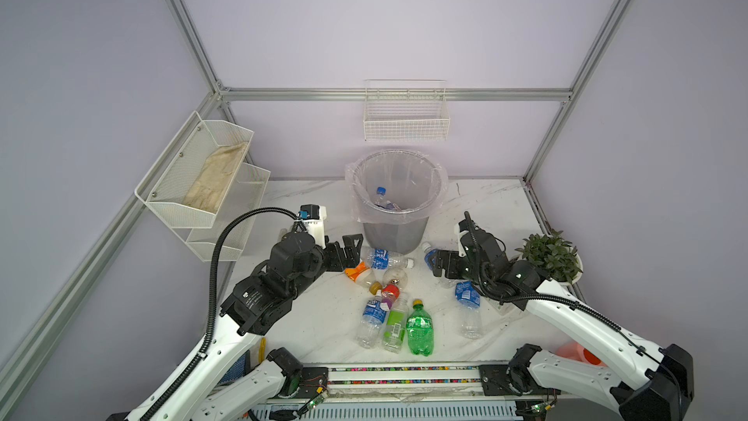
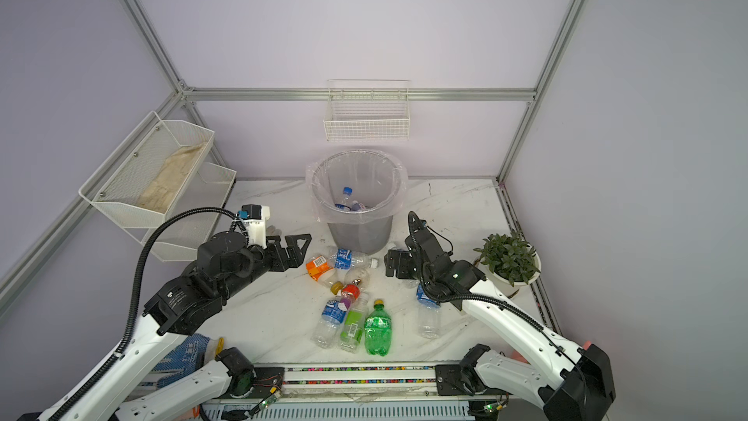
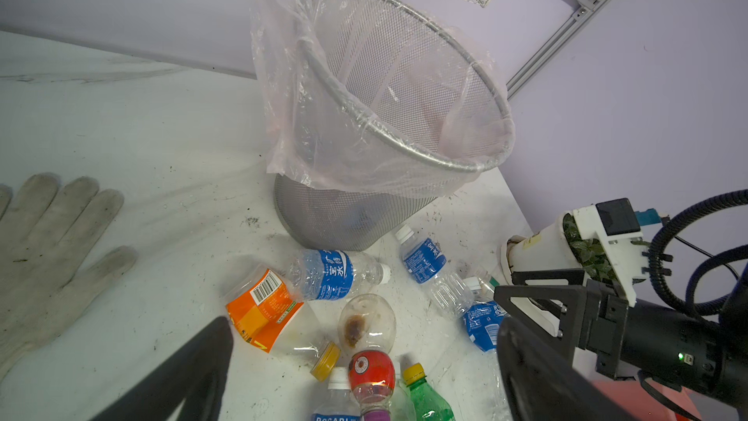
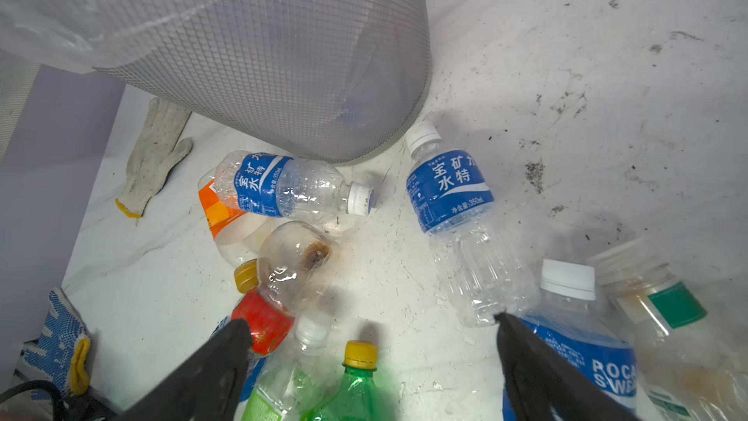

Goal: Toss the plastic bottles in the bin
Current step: 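Lower the right gripper onto the white-capped blue-labelled water bottle and close it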

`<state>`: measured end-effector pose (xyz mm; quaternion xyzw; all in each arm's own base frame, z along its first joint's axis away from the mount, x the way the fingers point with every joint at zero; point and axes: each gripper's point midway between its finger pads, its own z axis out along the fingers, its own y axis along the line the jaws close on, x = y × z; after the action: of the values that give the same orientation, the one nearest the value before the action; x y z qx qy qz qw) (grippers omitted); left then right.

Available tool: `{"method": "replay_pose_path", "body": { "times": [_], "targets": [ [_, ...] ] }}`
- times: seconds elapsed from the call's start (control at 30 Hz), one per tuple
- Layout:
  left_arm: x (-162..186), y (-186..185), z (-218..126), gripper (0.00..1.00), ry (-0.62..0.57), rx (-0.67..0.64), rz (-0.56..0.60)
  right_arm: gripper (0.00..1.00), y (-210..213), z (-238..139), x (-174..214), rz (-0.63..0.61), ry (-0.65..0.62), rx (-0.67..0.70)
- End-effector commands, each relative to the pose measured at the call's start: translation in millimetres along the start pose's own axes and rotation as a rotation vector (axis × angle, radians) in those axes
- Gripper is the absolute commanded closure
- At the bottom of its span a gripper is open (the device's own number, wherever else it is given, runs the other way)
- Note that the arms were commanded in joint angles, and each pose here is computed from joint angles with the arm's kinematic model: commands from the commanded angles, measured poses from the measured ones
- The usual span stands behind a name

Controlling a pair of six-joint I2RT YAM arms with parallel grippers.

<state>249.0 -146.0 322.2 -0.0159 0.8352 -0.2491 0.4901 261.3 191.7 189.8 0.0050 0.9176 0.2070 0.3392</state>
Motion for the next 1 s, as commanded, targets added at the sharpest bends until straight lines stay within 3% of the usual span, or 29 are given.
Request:
{"method": "replay_pose_path", "body": {
  "times": [0.0, 0.97],
  "targets": [
    [11, 3, 1, 0.0, 0.014, 0.01, -0.028, 0.03, -10, 8, 2, 0.009, -0.005, 0.049],
    [44, 20, -2, 0.0, 0.047, -0.004, -0.095, 0.03, -43, 80, 28, -0.102, 0.117, 0.268]
  ]
}}
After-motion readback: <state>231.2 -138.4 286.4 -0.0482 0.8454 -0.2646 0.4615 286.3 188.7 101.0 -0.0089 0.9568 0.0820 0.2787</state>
